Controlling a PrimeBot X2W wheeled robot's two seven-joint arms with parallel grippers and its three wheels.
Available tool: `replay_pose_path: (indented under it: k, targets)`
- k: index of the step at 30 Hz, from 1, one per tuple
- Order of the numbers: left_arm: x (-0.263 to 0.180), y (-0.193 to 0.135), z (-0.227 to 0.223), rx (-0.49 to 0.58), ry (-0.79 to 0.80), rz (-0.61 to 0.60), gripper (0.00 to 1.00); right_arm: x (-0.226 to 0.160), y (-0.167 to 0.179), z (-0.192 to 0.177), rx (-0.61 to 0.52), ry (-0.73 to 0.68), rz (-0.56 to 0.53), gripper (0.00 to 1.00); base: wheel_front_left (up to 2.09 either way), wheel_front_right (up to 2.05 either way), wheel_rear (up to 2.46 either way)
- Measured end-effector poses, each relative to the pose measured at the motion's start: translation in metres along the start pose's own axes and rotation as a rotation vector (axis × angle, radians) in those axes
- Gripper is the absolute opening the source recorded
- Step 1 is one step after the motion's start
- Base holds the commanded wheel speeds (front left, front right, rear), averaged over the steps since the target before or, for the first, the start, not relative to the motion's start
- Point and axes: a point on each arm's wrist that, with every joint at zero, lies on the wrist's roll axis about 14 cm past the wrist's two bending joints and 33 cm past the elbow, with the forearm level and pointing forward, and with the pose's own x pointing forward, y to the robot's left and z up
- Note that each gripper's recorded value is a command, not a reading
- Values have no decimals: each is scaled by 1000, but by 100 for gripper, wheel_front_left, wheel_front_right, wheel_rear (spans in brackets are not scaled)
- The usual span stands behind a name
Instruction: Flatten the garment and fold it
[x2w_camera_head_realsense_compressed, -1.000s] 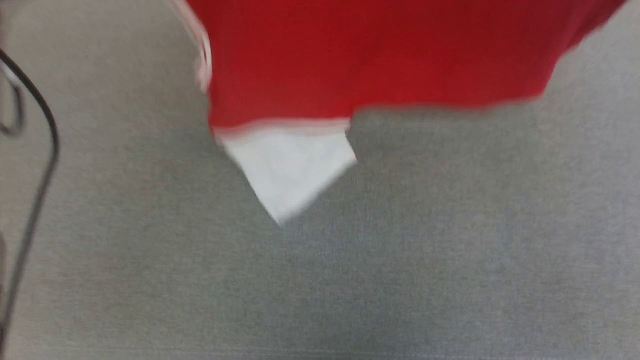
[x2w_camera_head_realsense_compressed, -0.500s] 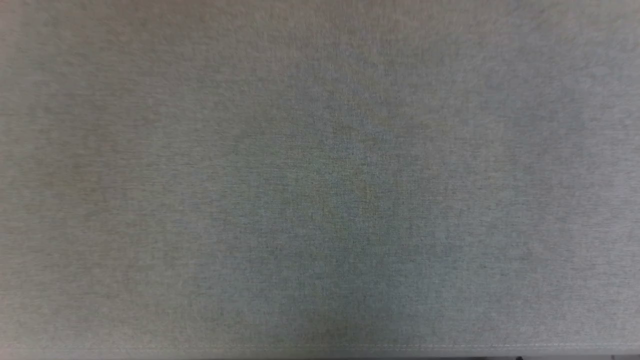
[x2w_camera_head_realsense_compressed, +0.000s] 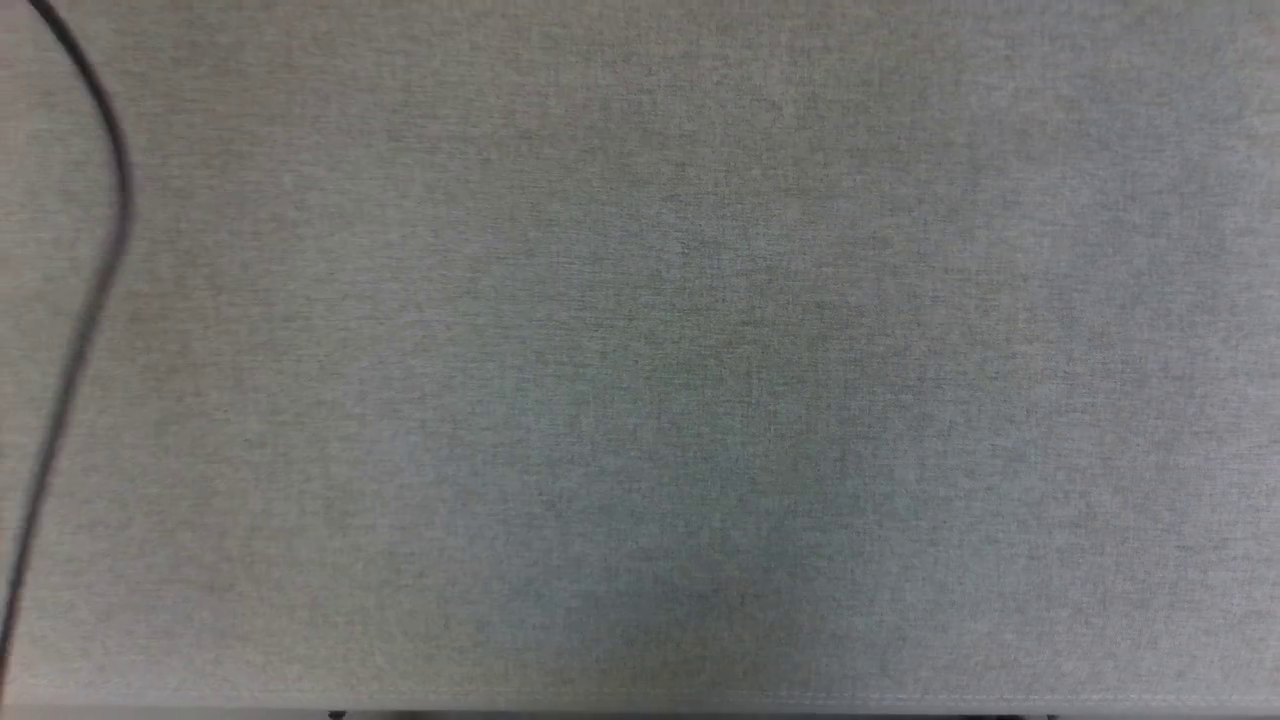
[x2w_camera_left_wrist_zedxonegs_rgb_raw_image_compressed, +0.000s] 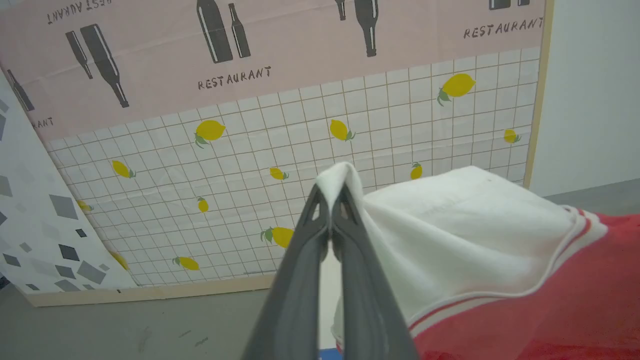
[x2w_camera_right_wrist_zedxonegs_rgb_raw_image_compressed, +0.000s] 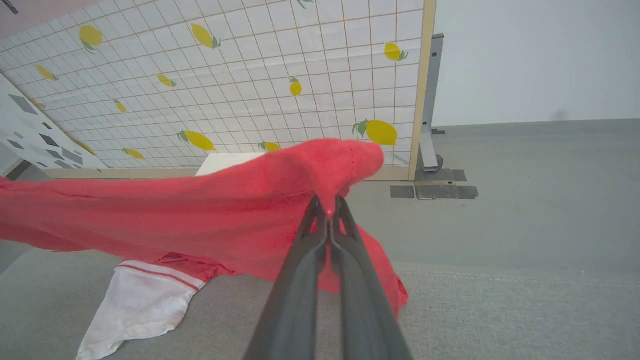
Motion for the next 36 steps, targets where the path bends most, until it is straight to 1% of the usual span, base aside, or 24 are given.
replay_pose_path:
  k: [4, 8, 11, 13, 19, 24, 30, 36]
  targets:
    - [-27, -9, -25, -40, 60, -30, 0, -15, 1, -35, 48, 54, 31, 0, 0, 0, 0]
    - [-71, -22, -55, -94, 145, -56, 0, -43, -3, -77, 94, 123, 42, 0, 0, 0, 0]
    - [-114, -34, -77, -162, 226, -61, 0, -72, -2, -109, 133, 173, 54, 0, 0, 0, 0]
    - [-147, -41, -89, -212, 277, -60, 0, -97, 0, -130, 179, 207, 65, 0, 0, 0, 0]
    - [-245, -52, -106, -354, 395, -19, 0, -171, 14, -180, 211, 304, 100, 0, 0, 0, 0]
    - [-320, -62, -113, -468, 507, 24, 0, -223, 15, -200, 233, 343, 100, 0, 0, 0, 0]
    - [-397, -74, -117, -582, 669, 73, 0, -277, 1, -220, 209, 405, 69, 0, 0, 0, 0]
    - [-453, -86, -120, -664, 840, 88, 0, -314, -15, -244, 163, 507, 26, 0, 0, 0, 0]
